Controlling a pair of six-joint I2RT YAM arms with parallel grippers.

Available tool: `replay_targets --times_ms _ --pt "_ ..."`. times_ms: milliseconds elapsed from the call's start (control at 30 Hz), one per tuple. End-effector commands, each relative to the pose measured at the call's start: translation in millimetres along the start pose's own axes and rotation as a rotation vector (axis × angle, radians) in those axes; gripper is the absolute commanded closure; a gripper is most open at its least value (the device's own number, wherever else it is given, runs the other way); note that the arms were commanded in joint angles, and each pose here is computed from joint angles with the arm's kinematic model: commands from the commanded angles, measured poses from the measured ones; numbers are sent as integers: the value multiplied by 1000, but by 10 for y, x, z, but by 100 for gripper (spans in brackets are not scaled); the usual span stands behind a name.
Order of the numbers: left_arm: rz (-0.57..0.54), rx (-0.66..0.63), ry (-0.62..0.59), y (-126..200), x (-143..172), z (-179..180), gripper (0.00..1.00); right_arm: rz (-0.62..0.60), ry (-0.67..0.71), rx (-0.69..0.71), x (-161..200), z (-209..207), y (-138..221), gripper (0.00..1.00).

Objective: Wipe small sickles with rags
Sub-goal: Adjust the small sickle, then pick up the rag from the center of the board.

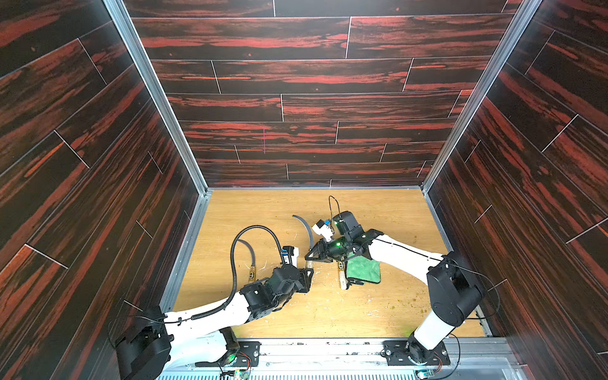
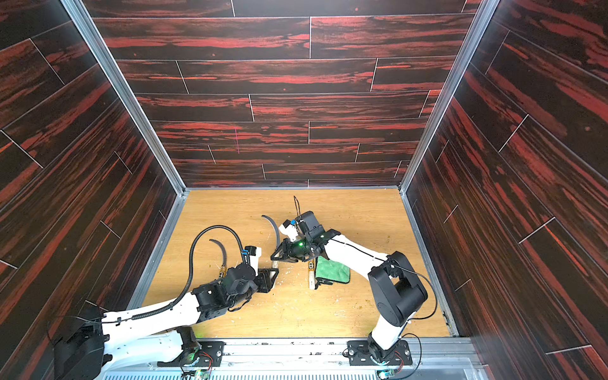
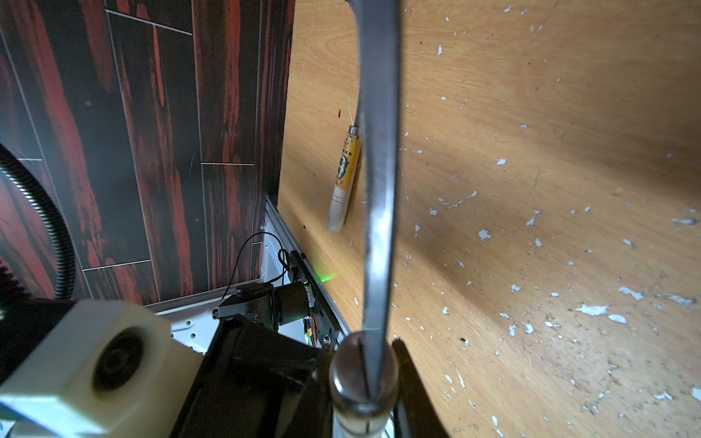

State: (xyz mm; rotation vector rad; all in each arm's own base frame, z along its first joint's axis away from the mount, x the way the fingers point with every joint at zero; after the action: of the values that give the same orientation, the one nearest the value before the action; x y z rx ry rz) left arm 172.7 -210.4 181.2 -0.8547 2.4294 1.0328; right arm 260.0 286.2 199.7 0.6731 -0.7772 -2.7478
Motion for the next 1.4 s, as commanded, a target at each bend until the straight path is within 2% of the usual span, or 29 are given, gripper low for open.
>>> replay_targets --times_ms 0,133,300,533,633,700,767,833,1000,1200,1367 --pt "-9 2 2 1 -22 5 69 -21 60 -45 -55 183 69 99" --pt "-10 -1 3 -4 -29 4 81 -19 62 -48 -50 186 73 99" --pt "-15 3 5 -2 -40 -2 89 -21 63 -47 -48 196 83 92" --pt "-45 -21 5 51 -73 36 95 -45 53 31 -54 142 146 51" --pt "-45 -43 4 56 -61 78 96 -78 55 65 -83 134 261 43" --pt "-43 -58 5 48 -46 111 96 -97 56 95 -101 138 356 42" --pt "-43 -75 8 35 -33 148 96 -111 55 154 -109 123 467 42" --pt "-43 -95 7 22 -22 177 96 -112 36 273 -93 73 611 42" --pt "-53 -121 -1 2 -29 200 96 -38 -55 726 97 -234 946 42" --pt "-48 -134 -32 -20 -61 165 98 48 -214 884 477 -600 1121 36" --pt "-56 -117 -33 3 -88 154 98 102 -303 909 642 -881 1118 30"
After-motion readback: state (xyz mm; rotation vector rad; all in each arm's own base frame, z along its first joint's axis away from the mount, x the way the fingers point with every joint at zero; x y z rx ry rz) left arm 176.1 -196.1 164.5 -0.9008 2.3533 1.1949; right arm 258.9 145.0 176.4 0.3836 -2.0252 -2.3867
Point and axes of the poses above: each gripper's point midway between its finger pads, its own y axis back along the fingers, its own z axis along the line the jaws close on, x = y × z, the point moved 9 cm from there along y, back along the fingers, and after that the axes turned 12 degrees about y, right-handed, at the moved point
